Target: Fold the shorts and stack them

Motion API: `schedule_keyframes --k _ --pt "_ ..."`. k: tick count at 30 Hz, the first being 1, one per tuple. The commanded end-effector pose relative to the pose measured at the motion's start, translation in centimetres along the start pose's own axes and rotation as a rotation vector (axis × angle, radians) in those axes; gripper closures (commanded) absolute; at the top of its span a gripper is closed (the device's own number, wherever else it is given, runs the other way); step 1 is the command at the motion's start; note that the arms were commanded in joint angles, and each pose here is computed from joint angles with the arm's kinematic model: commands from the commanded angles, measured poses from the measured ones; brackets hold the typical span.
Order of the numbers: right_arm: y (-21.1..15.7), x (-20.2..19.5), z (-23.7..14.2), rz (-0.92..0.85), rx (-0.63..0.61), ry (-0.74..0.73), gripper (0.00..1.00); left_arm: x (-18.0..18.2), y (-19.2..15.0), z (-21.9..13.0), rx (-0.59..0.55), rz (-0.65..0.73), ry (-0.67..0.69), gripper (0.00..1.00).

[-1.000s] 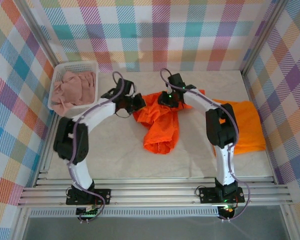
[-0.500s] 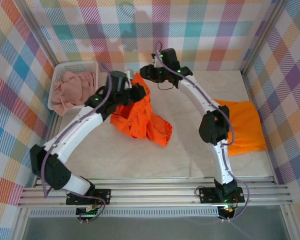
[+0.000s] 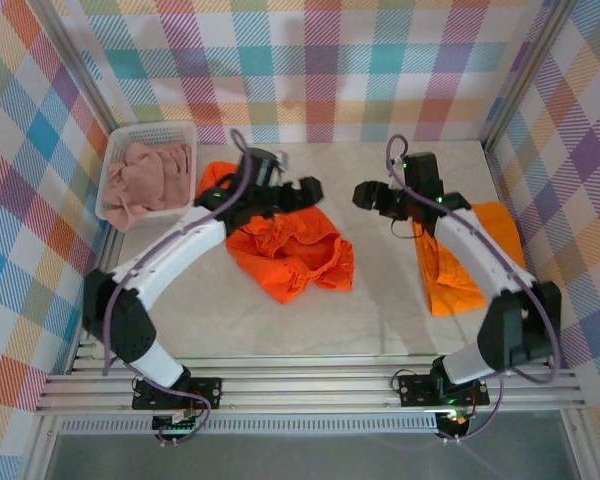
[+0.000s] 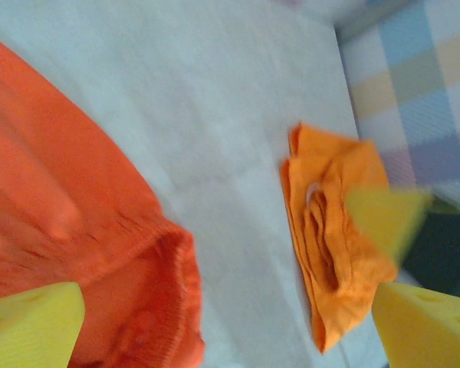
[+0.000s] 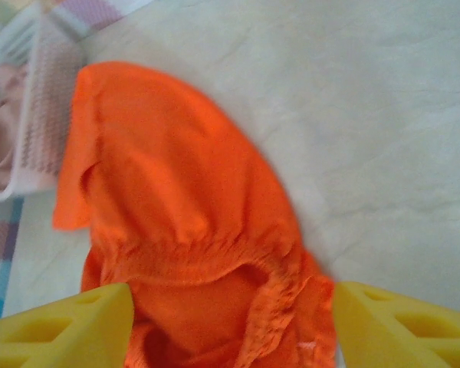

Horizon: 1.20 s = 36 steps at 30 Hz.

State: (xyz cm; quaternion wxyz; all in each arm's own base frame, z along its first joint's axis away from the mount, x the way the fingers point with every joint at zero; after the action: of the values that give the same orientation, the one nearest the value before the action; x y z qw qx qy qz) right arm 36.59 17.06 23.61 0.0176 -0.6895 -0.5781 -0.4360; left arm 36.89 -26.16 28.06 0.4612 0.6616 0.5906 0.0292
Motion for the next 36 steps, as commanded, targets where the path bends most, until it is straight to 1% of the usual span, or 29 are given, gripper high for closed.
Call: schedule_keyframes --k 1,5,8,13,14,17,22,27,29,32,34,36 --pt "-4.4 2.6 -0.3 -0.168 0.046 0.024 0.27 2.6 -1.5 -1.3 0.071 0.029 0.048 0.07" --pt "-8.3 3.2 0.5 -0.214 0.130 -0.015 0.25 4.8 -4.2 0.5 0.199 0.067 0.131 0.15" --pt "-9.9 2.7 1.0 -0.221 0.148 -0.040 0.25 6.2 -5.7 2.0 0.238 0.088 0.189 0.20" --pt "-10.4 1.6 0.5 -0.212 0.137 -0.080 0.23 6.8 -8.1 4.4 0.336 0.177 0.284 0.22" --pt "-10.3 1.3 0.3 -0.217 0.126 -0.089 0.19 7.0 -8.4 4.7 0.355 0.195 0.316 0.23" --pt "-10.1 0.8 -0.4 -0.232 0.100 -0.114 0.14 7.8 -9.3 5.3 0.392 0.264 0.429 0.24" --pt "-10.4 0.2 -1.0 -0.246 0.092 -0.133 0.13 8.7 -10.0 5.7 0.420 0.373 0.578 0.24" --pt "-10.6 0.2 -1.1 -0.236 0.096 -0.123 0.13 9.1 -10.2 6.8 0.409 0.447 0.676 0.28" --pt "-10.7 0.3 -1.1 -0.233 0.098 -0.114 0.13 9.2 -10.1 7.4 0.395 0.465 0.697 0.31" --pt "-10.8 0.4 -1.2 -0.232 0.100 -0.105 0.13 9.5 -9.9 8.0 0.390 0.486 0.725 0.38" --pt "-10.8 0.3 -1.3 -0.233 0.100 -0.105 0.13 9.8 -9.6 8.1 0.384 0.509 0.761 0.43" --pt "-10.9 0.2 -1.4 -0.231 0.100 -0.104 0.13 10.1 -9.0 8.0 0.371 0.531 0.794 0.45"
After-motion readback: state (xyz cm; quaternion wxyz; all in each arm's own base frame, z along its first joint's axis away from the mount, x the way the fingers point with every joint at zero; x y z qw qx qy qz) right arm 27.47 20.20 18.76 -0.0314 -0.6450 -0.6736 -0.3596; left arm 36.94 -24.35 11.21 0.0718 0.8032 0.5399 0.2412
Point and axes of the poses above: each hand's point on the last joint's axis, 136 mm out from that joint toward the fingers, its own z axis out along the fingers, its own x axis along the line the jaws close on, y = z × x, the point moved 2 cm from there along -z, back along the fingers, and after that the axes turned 10 degrees about z, right-handed, at the moved point
